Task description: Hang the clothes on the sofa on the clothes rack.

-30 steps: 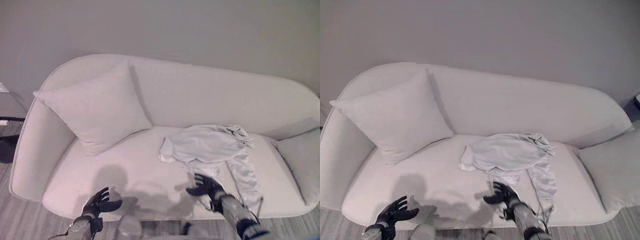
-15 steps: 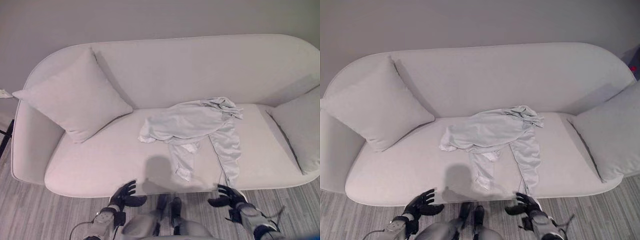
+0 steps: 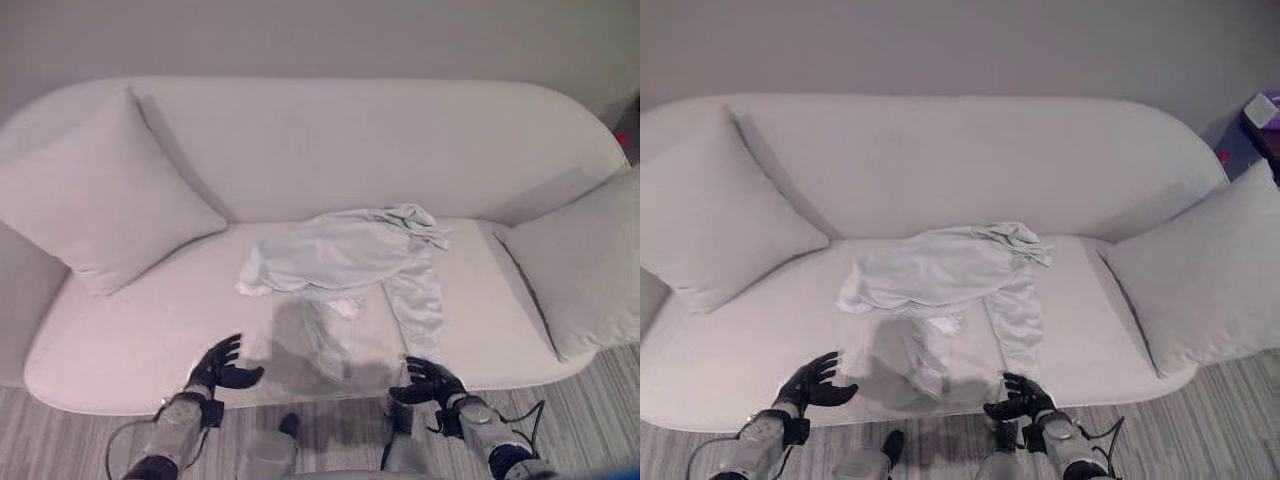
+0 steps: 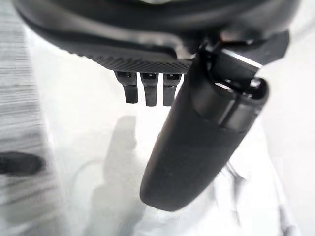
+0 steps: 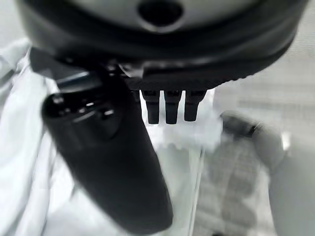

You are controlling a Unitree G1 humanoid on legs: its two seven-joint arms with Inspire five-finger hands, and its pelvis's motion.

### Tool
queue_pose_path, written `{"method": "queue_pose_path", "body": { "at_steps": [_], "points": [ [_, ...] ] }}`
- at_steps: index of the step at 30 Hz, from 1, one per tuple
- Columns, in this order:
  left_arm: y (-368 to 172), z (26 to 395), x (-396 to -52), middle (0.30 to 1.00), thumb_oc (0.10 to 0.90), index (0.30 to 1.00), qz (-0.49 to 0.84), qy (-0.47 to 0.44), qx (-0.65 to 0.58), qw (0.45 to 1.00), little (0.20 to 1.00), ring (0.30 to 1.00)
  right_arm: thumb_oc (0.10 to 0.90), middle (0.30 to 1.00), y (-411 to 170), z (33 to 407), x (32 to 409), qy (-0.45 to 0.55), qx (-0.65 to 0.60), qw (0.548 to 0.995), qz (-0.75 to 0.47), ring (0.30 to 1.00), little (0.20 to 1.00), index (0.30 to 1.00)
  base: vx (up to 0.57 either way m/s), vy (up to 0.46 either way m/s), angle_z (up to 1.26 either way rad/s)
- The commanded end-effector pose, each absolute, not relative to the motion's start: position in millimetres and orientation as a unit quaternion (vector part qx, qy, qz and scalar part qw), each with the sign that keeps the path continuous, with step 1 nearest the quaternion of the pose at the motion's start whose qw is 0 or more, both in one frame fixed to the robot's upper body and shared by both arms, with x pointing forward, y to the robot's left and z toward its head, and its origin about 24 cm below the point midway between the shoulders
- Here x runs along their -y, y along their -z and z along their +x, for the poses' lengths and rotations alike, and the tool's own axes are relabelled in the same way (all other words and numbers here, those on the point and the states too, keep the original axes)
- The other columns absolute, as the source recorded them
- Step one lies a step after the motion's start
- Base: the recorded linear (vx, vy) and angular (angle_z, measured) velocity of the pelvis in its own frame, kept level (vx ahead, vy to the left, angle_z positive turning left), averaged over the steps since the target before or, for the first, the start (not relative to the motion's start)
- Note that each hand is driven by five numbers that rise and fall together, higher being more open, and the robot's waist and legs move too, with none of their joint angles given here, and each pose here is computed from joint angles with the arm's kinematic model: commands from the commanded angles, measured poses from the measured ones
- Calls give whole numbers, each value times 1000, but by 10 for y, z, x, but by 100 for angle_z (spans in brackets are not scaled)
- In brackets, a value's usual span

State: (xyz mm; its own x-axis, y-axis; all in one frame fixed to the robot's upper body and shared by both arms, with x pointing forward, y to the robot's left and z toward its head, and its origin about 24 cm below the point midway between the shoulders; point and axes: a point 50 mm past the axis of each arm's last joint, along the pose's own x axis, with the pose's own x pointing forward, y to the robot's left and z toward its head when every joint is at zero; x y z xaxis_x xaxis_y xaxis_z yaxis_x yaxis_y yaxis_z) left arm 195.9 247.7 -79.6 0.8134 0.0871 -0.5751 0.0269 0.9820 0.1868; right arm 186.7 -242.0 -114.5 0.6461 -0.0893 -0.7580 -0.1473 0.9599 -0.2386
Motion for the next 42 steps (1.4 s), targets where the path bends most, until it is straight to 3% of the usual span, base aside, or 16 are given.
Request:
{"method": "queue_pose_path", "body": {
  "at_steps": [1, 7, 8, 9, 12, 16, 24, 42],
  "points": [
    [102, 2525, -2308, 900, 800, 900, 85, 28, -115, 989, 900, 900, 800, 900, 279, 2603, 2848, 36, -232, 952, -195, 900, 900, 900, -6, -103, 66],
    [-307, 2797, -2236, 900, 800, 900, 61, 31, -30, 997, 900, 900, 800, 900, -175, 3022, 2848, 42, -157, 970, -180, 900, 900, 900, -38, -39, 21],
    [-633, 2929, -2213, 900, 800, 900, 61, 30, 34, 997, 900, 900, 800, 900, -739, 3479, 2603, 22, -66, 977, -201, 900, 900, 900, -99, 79, -12],
    [-723, 2968, -2212, 900, 800, 900, 61, 29, 50, 997, 900, 900, 800, 900, -925, 3592, 2523, 18, -37, 977, -208, 900, 900, 900, -124, 110, -14],
    [-1016, 3111, -2207, 900, 800, 900, 74, 30, 97, 992, 900, 900, 800, 900, -1446, 3851, 2455, 37, 23, 976, -212, 900, 900, 900, -85, 87, -16],
    [-1453, 3208, -2077, 900, 800, 900, 96, 53, 173, 979, 900, 900, 800, 900, -1972, 4033, 2702, 111, 21, 970, -214, 900, 900, 900, -73, 82, 10],
    [-1897, 3035, -1813, 900, 800, 900, 115, 104, 276, 949, 900, 900, 800, 900, -2509, 3779, 3484, 251, -9, 931, -266, 900, 900, 900, -25, 76, 18],
    [-2140, 2754, -1815, 900, 800, 900, 114, 94, 349, 925, 900, 900, 800, 900, -2467, 3501, 3912, 322, -76, 896, -296, 900, 900, 900, 20, 30, 10]
  ]
}}
